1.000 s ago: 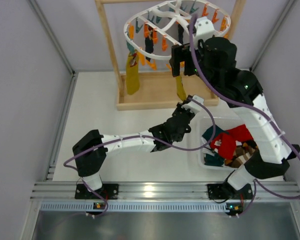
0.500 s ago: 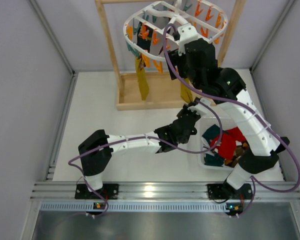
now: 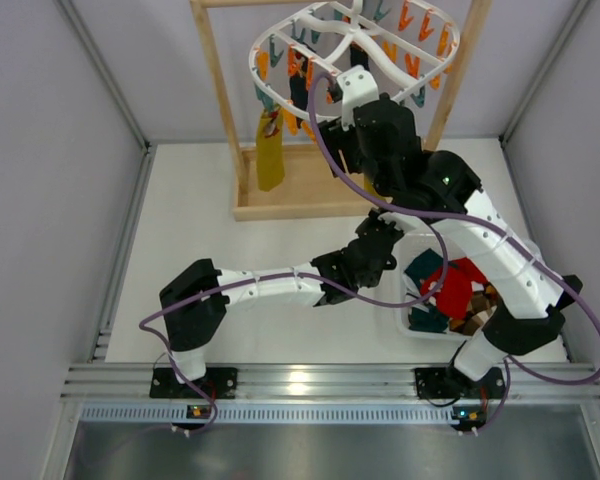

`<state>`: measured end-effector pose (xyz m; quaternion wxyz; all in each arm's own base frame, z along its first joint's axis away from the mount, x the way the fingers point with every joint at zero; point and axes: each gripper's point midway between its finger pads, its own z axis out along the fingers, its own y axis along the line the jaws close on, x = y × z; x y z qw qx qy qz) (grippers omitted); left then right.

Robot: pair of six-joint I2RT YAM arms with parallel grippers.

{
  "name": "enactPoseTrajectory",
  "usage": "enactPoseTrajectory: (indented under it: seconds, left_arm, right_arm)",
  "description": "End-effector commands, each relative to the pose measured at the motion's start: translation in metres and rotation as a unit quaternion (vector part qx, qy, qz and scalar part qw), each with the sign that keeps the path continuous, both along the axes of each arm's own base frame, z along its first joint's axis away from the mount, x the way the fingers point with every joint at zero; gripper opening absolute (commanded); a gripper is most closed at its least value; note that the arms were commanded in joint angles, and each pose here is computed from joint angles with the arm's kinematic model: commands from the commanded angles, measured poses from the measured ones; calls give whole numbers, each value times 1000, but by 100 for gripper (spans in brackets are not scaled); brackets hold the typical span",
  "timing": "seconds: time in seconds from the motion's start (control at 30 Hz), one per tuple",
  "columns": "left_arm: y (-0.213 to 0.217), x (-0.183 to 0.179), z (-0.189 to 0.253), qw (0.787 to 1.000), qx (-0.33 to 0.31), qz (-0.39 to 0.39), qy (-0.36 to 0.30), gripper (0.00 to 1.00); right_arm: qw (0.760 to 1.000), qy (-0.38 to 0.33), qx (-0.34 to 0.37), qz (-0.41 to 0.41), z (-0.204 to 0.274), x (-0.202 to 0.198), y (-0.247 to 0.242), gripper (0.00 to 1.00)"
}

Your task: Remove the socks clipped to the hanger

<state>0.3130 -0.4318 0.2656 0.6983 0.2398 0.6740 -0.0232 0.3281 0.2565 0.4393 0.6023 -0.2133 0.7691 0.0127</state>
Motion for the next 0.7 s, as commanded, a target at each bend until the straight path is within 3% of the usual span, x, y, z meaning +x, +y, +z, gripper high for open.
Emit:
enactPoseTrajectory:
  seconds: [0.0, 0.37, 0.67]
  left_arm:
    - [-5, -3, 23, 1000, -29, -3, -10, 0]
    - [-5, -8, 32, 999, -40, -9, -13, 0]
    - [-2, -13, 39, 998, -54, -16, -12, 0]
  right_arm:
    - [998, -52, 39, -14, 39, -3, -8, 73]
    - [998, -46, -2, -41, 18, 14, -1, 72]
    - [995, -72, 8, -63, 20, 24, -1, 64]
